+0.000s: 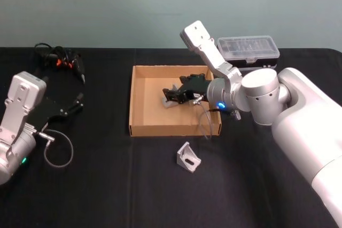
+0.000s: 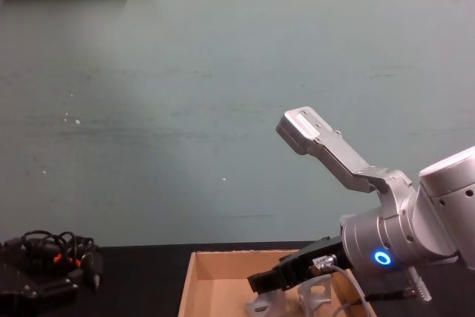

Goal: Use one hand to pick up the angle iron from the table and place it into the box.

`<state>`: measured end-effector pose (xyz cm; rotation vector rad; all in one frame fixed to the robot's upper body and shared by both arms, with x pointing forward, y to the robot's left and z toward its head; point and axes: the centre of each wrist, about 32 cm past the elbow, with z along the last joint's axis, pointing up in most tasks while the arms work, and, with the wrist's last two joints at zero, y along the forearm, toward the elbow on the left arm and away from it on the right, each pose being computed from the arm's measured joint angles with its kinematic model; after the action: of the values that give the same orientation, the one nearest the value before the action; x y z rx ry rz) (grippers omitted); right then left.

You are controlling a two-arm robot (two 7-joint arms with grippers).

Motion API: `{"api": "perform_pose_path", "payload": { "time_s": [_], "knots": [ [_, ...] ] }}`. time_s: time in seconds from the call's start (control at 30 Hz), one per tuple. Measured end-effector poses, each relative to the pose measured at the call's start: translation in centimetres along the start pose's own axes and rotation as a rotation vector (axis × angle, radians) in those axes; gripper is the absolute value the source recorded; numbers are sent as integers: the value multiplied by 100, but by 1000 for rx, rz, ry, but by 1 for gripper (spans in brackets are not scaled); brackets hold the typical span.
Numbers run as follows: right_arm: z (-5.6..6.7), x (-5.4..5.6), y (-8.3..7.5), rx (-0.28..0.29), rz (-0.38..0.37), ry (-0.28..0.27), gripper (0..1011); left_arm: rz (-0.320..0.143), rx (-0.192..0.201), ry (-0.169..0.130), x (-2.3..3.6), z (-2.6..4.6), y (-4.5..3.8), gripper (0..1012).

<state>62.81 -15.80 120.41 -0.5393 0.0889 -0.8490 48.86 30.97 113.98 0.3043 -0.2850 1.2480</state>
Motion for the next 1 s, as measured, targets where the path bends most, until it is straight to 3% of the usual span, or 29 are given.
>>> {"api": "perform_pose_path", "payload": {
  "time_s": [0.37,0.83,1.0],
  "knots": [
    [-2,-1,-2,1,0,0,998,0,0,0,0,0,0,1011],
    [-98,-66,-283,45,-7,-15,1003,0,0,0,0,0,0,1011],
    [-180,-159,-525,82,1,-25,1003,0,0,0,0,0,0,1011]
  ]
}}
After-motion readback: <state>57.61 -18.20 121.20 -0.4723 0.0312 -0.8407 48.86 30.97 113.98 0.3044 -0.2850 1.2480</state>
